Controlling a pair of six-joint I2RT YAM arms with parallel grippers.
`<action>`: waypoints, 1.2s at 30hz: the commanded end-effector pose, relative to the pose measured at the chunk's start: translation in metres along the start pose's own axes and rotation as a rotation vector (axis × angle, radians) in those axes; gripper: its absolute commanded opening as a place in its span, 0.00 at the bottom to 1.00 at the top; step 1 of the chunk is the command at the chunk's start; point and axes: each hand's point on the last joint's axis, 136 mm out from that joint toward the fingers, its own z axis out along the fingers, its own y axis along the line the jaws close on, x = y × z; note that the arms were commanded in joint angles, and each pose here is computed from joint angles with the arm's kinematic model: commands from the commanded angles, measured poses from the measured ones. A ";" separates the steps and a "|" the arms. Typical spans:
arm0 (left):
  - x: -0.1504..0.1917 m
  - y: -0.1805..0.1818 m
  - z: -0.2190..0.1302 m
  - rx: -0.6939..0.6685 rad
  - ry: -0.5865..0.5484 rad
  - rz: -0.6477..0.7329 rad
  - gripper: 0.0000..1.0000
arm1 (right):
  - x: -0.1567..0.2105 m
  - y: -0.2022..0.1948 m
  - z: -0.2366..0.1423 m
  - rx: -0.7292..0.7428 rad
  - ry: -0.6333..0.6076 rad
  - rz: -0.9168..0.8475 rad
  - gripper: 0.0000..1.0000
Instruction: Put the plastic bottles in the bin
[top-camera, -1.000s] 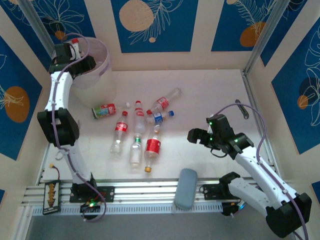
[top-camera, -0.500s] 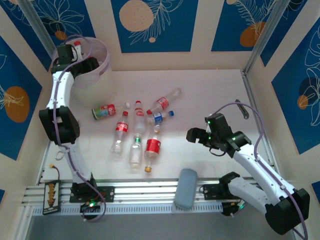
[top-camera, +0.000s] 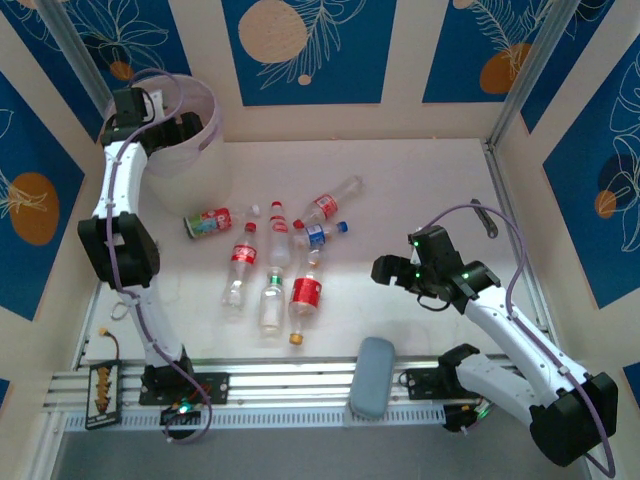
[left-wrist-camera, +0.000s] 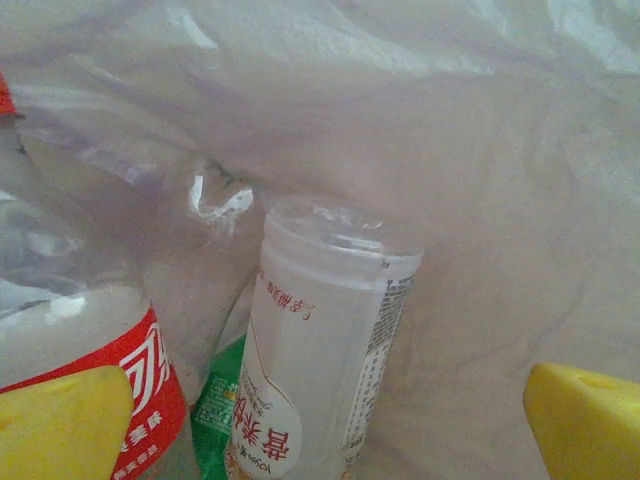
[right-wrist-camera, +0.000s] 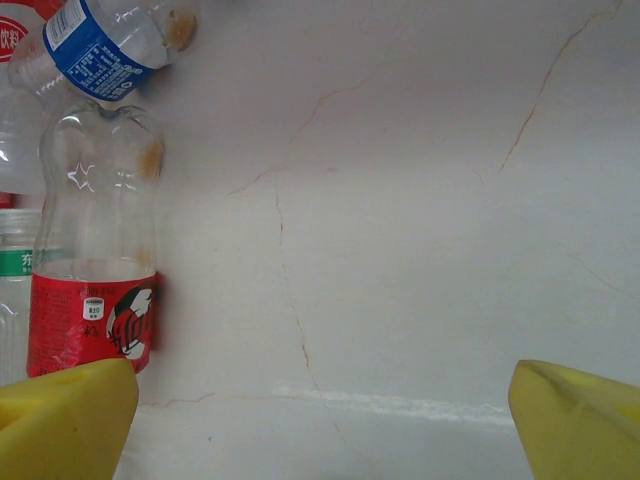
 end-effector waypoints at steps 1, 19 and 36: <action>-0.009 -0.009 -0.009 0.014 -0.008 0.035 1.00 | -0.002 0.006 -0.006 -0.018 -0.003 -0.006 0.96; -0.062 -0.013 -0.130 -0.231 -0.169 0.263 1.00 | 0.006 0.072 -0.011 -0.140 0.025 -0.045 0.87; 0.035 -0.105 -0.220 0.006 -0.323 0.088 1.00 | 0.081 0.166 0.093 -0.065 0.186 -0.114 0.98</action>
